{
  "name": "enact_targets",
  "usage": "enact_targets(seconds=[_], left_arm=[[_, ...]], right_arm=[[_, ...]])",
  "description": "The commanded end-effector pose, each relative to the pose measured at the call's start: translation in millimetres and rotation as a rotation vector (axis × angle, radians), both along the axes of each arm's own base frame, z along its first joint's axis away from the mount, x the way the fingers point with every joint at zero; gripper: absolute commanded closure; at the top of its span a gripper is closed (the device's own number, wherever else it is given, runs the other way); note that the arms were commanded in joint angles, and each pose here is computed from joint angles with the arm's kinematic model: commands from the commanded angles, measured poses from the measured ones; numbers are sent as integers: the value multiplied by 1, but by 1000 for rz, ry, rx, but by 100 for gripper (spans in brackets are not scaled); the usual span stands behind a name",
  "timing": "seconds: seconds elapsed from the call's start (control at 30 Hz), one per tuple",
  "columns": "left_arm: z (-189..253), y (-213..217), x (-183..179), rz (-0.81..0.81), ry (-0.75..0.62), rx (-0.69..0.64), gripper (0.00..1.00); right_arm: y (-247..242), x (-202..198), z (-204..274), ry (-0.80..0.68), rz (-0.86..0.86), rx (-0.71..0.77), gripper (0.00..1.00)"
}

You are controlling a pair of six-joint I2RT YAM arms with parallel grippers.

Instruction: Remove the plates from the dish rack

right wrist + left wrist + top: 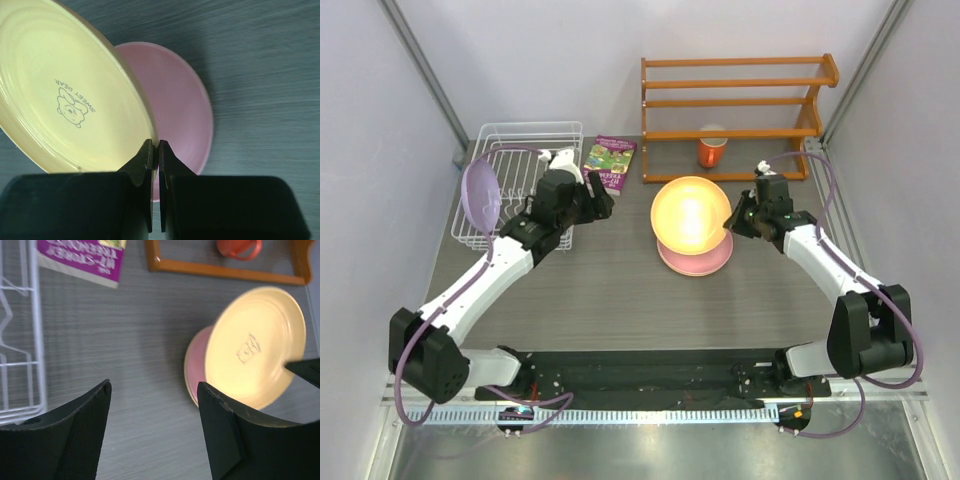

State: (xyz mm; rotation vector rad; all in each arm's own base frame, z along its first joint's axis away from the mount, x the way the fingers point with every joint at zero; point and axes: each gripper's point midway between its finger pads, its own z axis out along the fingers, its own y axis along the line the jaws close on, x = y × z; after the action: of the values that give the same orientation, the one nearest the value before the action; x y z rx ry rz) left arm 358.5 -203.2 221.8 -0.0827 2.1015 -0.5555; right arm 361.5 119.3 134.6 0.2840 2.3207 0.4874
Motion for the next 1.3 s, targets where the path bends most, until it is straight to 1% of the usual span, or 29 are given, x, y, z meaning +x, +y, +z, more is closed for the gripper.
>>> enact_targets(seconds=[0.0, 0.07, 0.1, 0.13, 0.17, 0.2, 0.23, 0.27, 0.3, 0.37, 0.4, 0.5, 0.7, 0.73, 0.77, 0.8, 0.87, 0.9, 0.93, 0.97, 1.07, 1.2, 1.27], left_arm=[[37, 63, 7, 225, -172, 198, 27], [47, 86, 5, 293, -210, 286, 22], [51, 103, 6, 372, -225, 336, 19], [52, 115, 5, 415, -233, 374, 16], [54, 122, 4, 447, -240, 400, 13], [58, 135, 3, 498, -254, 455, 11], [58, 139, 3, 516, -256, 488, 10], [56, 145, 5, 537, -250, 519, 6], [58, 155, 4, 579, -252, 575, 5], [54, 165, 5, 614, -237, 631, 2], [52, 173, 7, 642, -224, 668, 2], [43, 190, 11, 694, -189, 698, 1], [30, 225, 15, 770, -131, 634, 1], [29, 228, 15, 780, -126, 622, 0], [27, 230, 16, 777, -119, 614, 0], [27, 236, 16, 792, -114, 611, 1], [26, 241, 17, 804, -108, 606, 1], [27, 246, 18, 817, -105, 607, 0], [26, 248, 19, 821, -99, 608, 0], [25, 250, 20, 822, -96, 605, 0], [24, 260, 23, 850, -84, 599, 1], [21, 275, 29, 889, -75, 623, 1], [15, 282, 33, 901, -65, 635, 0]], right_arm=[[-34, -3, 17, 17, -57, -72, 99], [-39, -10, 11, 46, -53, -84, 99], [-39, -13, 7, 62, -45, -85, 99], [-39, -15, 5, 74, -42, -83, 99], [-37, -16, 3, 83, -33, -73, 99], [-35, -18, -1, 95, -22, -70, 99], [-34, -18, -4, 104, -15, -66, 99], [-32, -19, -6, 113, -5, -59, 99], [-31, -20, -8, 123, 1, -59, 99], [-30, -21, -13, 140, 8, -57, 99], [-30, -22, -16, 149, 11, -57, 99], [-29, -23, -23, 172, 21, -55, 99], [-25, -22, -34, 200, 41, -51, 98], [-25, -21, -34, 200, 40, -51, 89], [-24, -20, -35, 195, 43, -51, 86], [-25, -19, -36, 194, 46, -52, 79], [-24, -16, -33, 178, 49, -51, 58], [-25, -16, -32, 168, 50, -56, 55], [-27, -15, -31, 162, 41, -65, 50], [-28, -13, -29, 153, 40, -72, 38], [-36, -12, -24, 129, 10, -105, 37], [-45, -12, -10, 79, -26, -138, 36], [-50, -12, 1, 44, -46, -152, 32]])
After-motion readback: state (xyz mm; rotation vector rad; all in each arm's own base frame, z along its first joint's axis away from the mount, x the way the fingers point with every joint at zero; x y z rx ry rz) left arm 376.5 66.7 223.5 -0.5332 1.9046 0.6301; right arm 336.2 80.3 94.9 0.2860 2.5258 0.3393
